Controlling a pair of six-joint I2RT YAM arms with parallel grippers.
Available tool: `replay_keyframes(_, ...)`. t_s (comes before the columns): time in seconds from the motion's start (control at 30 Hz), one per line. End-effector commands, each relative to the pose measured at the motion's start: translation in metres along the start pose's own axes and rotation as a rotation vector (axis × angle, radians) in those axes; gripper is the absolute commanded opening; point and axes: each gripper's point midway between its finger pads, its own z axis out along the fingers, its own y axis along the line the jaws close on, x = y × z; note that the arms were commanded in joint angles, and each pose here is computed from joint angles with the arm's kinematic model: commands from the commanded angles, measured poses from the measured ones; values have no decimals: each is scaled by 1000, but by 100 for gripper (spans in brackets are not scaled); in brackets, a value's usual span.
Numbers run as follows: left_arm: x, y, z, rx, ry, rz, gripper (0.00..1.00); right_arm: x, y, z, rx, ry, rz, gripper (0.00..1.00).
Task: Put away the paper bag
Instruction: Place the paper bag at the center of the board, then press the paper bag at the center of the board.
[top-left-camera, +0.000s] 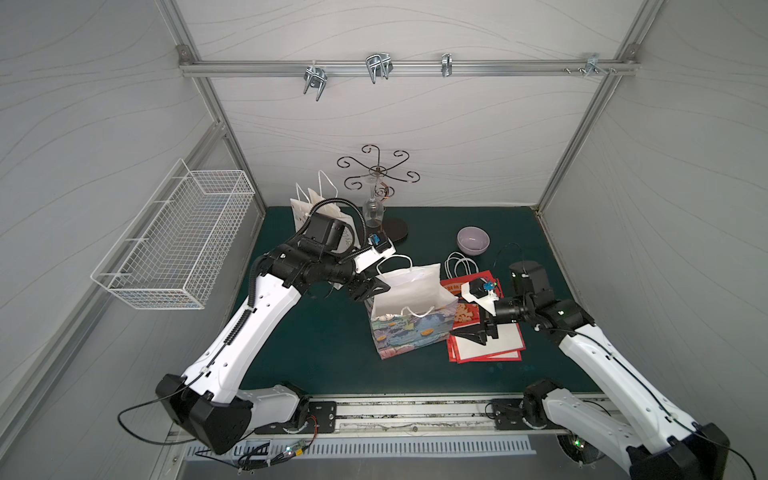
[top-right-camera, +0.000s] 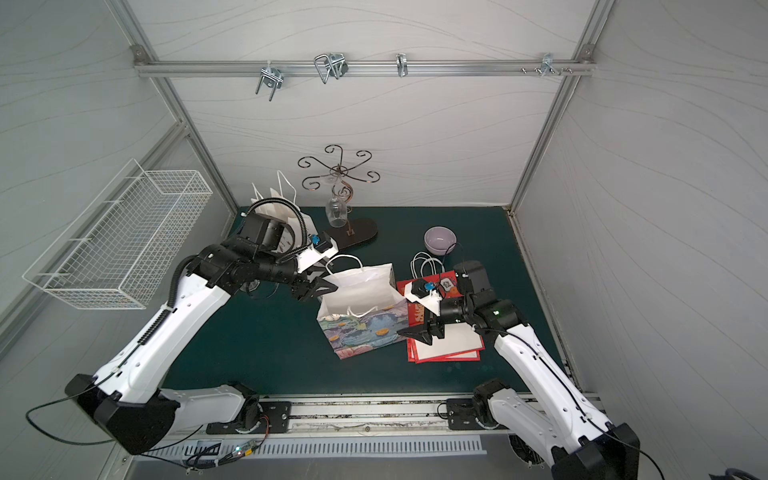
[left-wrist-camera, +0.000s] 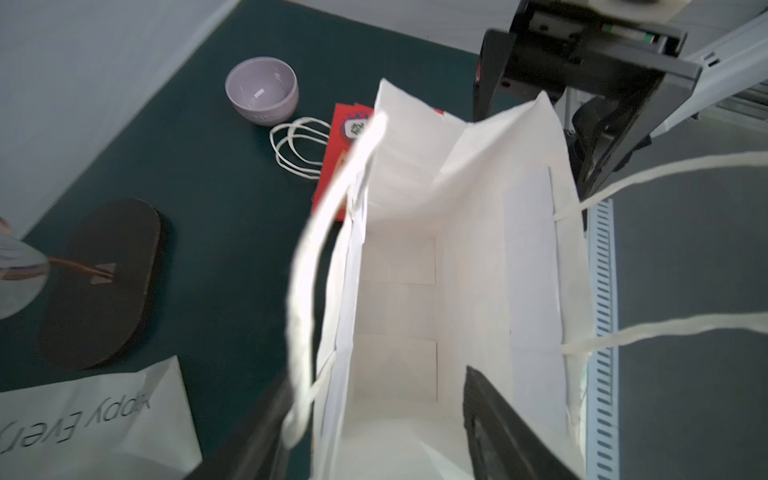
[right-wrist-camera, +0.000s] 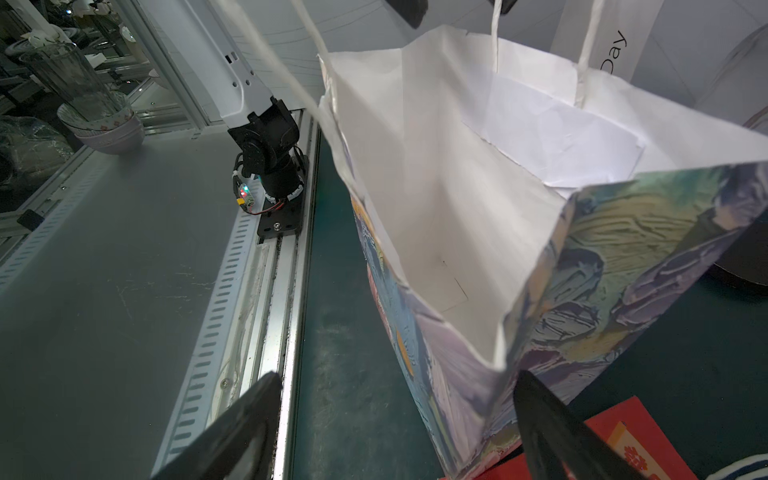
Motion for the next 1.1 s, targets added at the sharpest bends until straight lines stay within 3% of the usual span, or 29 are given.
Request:
replay_keyframes(0.0,-35,3,-42,-160,-160,30,69,-2,2,2,-18,-15,-2,88)
replay_keyframes(0.07,-37,12,-59,-274,-208,-30,69,-1,2,3,-19,-13,0,88)
replay_keyframes(0.17,-13,30,-76,-460,-233,-238,68,2,1,4,-21,-10,6,87)
replay_keyframes(0.3,63,54,-87,-724,-166,-696,52,5,2,5,-27,-9,20,86)
replay_keyframes(0.37,98,49,-78,-755,-136,-853,46,9,1,6,-20,-1,29,86)
replay_keyframes(0.57,155,15,8,-454,-74,-1072,30,26,-2,7,20,47,38,86)
replay_keyframes(0.67,161,4,38,-315,-82,-1040,25,30,-2,7,33,51,37,86)
replay_keyframes(0.87,179,-5,82,-159,-83,-985,22,35,3,8,12,50,54,84)
replay_keyframes(1.07,186,-3,110,-81,-23,-999,18,37,6,10,7,40,59,84)
